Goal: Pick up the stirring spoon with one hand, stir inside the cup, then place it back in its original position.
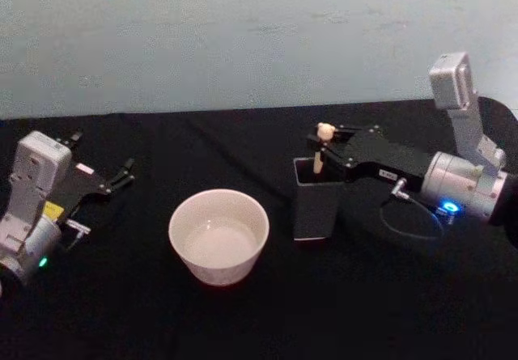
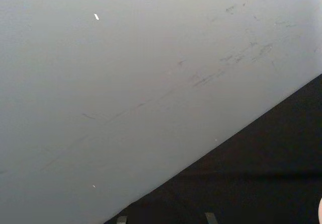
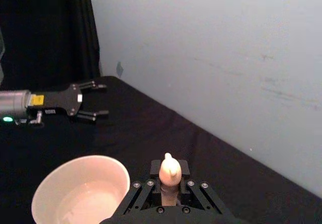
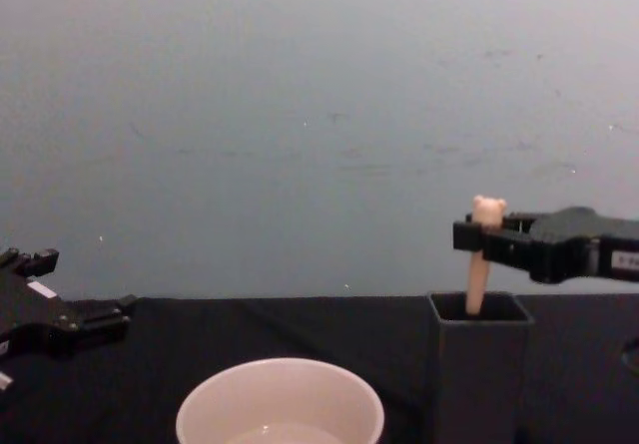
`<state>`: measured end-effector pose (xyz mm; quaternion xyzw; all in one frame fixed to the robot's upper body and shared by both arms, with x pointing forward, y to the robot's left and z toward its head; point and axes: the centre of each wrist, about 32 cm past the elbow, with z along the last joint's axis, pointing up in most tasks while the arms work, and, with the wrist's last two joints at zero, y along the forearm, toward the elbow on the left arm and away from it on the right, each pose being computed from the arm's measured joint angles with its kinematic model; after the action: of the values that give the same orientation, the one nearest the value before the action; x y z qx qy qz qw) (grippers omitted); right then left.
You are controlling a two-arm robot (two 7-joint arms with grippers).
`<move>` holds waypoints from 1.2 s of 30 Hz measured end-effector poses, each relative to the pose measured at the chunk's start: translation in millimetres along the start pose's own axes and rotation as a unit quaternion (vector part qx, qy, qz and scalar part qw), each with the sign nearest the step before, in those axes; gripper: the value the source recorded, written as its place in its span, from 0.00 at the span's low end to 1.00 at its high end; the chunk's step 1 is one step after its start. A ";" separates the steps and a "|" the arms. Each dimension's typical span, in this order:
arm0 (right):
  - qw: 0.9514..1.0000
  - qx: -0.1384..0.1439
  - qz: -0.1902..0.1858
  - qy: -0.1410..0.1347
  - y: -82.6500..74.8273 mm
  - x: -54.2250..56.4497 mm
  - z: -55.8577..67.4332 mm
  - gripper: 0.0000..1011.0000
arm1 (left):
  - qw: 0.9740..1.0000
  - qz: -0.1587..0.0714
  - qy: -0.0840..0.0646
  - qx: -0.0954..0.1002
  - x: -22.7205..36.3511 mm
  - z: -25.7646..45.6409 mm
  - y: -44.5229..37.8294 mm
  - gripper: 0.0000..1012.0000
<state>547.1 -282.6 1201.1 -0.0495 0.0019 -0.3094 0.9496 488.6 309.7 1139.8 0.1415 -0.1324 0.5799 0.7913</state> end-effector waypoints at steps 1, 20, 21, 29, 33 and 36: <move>1.000 -0.002 0.000 0.001 0.9 0.2 -1.1 0.19 | 1.000 0.000 0.000 0.000 0.0 0.0 0.0 0.99; 1.000 -0.026 0.001 0.012 6.5 0.1 -13.1 0.19 | 1.000 0.000 0.000 0.000 0.0 0.0 0.0 0.99; 1.000 -0.027 0.001 0.012 6.5 0.1 -13.2 0.19 | 1.000 0.000 0.000 0.000 0.0 0.0 0.0 0.99; 1.000 -0.027 0.000 0.011 6.3 0.0 -13.4 0.19 | 1.000 0.000 0.000 0.000 0.0 0.0 0.0 0.99; 1.000 -0.027 0.000 0.012 6.4 -0.1 -13.3 0.19 | 1.000 0.000 0.000 0.000 0.0 0.0 0.0 0.99; 1.000 -0.027 0.000 0.012 6.4 -0.2 -13.3 0.22 | 1.000 0.000 0.000 0.000 0.0 0.0 0.0 0.99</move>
<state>550.2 -278.6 1187.2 -0.0715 0.0213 -0.3095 0.9480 488.6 309.6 1139.8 0.1415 -0.1325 0.5799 0.7913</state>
